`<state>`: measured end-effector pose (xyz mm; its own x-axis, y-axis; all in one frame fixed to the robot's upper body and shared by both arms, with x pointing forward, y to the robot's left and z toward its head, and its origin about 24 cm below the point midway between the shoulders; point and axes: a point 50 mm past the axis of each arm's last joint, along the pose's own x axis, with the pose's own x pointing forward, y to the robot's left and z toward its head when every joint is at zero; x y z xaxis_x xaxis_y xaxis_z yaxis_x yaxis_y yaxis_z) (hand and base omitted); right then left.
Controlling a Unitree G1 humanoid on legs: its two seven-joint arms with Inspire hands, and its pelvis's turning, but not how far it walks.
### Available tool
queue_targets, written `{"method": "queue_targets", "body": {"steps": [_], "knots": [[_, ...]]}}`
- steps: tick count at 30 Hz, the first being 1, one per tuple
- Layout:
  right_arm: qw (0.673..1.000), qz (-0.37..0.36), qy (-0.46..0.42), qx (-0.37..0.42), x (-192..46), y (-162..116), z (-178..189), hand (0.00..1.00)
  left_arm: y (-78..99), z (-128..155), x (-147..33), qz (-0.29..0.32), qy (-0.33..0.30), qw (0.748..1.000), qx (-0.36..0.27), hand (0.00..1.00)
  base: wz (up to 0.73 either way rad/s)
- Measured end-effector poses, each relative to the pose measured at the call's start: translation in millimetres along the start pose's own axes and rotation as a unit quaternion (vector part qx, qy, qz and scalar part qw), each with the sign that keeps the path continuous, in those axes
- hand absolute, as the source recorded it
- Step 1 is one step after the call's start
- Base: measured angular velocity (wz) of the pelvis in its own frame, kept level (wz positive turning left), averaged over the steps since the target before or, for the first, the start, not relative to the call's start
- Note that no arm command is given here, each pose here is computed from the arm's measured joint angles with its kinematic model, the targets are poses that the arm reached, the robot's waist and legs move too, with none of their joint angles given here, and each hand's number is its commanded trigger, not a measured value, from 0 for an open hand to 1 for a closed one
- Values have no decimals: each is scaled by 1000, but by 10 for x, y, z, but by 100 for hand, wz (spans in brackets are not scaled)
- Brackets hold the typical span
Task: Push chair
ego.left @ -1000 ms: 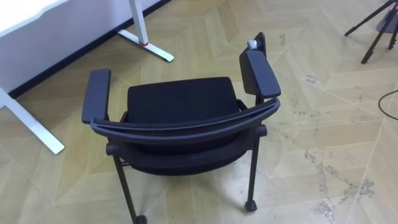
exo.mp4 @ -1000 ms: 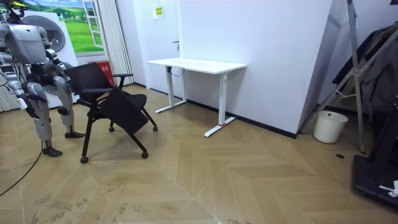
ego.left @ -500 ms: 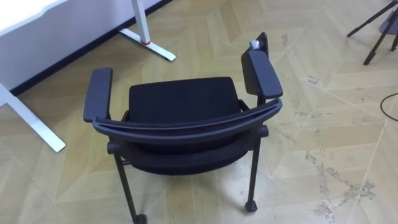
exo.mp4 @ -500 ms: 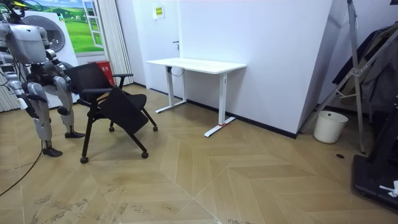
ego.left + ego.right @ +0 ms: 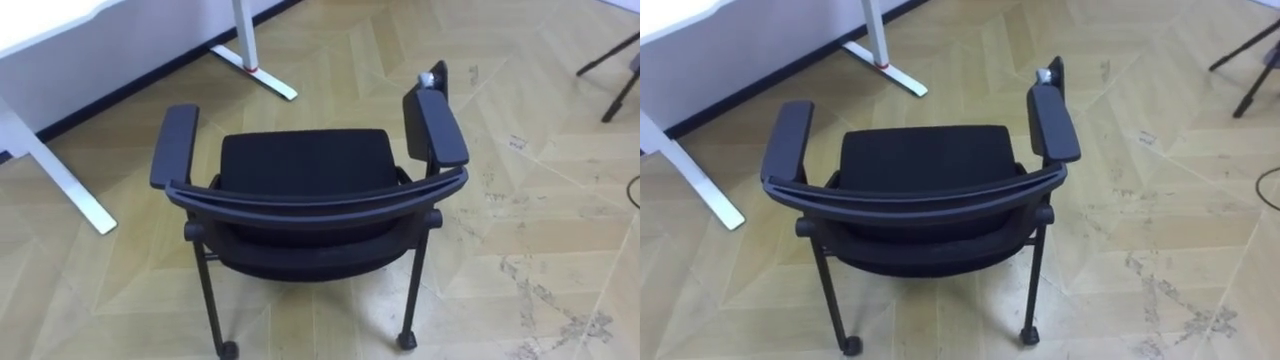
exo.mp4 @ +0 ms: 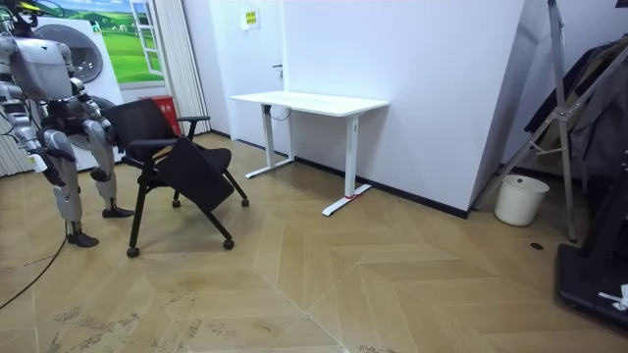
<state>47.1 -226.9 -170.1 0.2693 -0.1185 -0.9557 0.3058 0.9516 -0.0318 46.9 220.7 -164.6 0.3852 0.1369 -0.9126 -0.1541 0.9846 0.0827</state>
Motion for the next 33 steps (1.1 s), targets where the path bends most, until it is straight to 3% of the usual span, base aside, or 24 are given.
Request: {"method": "queue_targets", "body": {"steps": [20, 33], "knots": [[1000, -3, 5, 1, -4, -11, -27, 0, 6, 1, -3, 2, -2, 1000, -23, 0, 4], [999, -7, 17, -41, 15, 18, 37, 0, 160, -261, -92, 47, 27, 985, -161, 0, 9]]}}
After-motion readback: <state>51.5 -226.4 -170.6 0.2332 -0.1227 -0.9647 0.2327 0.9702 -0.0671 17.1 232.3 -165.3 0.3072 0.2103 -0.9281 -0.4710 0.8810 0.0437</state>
